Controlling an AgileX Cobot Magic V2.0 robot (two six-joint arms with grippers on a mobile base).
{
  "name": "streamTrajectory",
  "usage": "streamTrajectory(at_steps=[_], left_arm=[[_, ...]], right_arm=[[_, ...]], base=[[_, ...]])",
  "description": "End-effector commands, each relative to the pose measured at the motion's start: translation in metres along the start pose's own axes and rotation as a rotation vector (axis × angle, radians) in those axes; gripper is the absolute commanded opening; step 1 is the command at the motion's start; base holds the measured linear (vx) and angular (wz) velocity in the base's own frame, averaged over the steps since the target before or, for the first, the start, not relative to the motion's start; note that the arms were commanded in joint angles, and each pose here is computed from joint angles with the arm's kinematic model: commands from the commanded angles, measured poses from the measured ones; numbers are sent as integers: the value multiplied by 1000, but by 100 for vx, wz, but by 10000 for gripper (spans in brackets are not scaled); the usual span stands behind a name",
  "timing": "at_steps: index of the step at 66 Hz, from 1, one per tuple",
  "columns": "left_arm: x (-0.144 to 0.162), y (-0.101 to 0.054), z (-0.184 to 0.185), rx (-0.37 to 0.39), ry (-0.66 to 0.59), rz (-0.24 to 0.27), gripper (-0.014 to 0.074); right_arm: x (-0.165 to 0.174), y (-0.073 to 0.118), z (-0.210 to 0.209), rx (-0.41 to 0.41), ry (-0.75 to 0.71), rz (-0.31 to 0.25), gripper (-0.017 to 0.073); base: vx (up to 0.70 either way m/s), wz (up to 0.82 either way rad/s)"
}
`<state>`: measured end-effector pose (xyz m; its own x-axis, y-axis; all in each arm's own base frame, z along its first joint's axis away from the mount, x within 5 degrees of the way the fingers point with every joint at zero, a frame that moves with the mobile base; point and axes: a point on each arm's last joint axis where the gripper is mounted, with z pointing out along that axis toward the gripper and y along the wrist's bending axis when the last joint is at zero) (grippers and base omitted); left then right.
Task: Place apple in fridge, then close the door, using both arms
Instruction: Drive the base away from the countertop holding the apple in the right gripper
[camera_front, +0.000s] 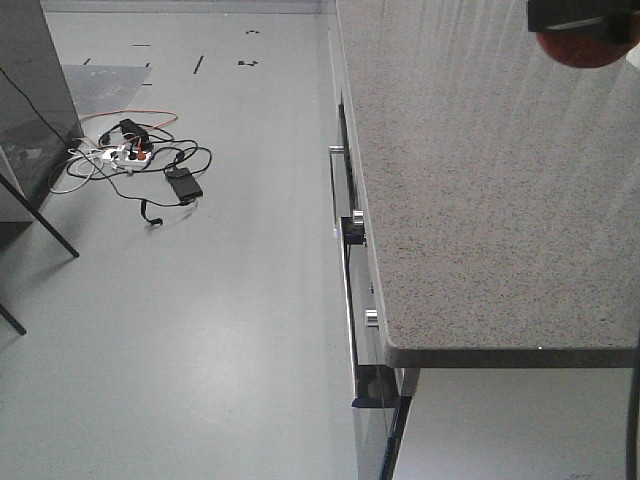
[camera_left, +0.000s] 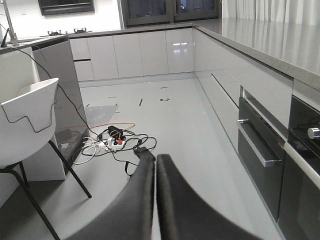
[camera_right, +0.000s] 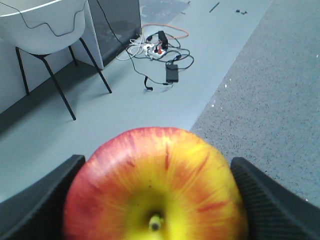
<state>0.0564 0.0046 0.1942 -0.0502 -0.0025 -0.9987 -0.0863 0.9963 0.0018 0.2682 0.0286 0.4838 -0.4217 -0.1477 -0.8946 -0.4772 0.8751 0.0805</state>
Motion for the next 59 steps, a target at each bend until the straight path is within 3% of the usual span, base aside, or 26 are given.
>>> streamTrajectory(at_steps=[1, 59], left_arm=[[-15, 0, -3, 3, -111, -11, -7], [-15, 0, -3, 3, -111, -11, -7]], right_arm=[[-16, 14, -28, 17, -130, -34, 115], [-17, 17, -34, 15, -137, -41, 115]], base=[[0, 0], [0, 0]])
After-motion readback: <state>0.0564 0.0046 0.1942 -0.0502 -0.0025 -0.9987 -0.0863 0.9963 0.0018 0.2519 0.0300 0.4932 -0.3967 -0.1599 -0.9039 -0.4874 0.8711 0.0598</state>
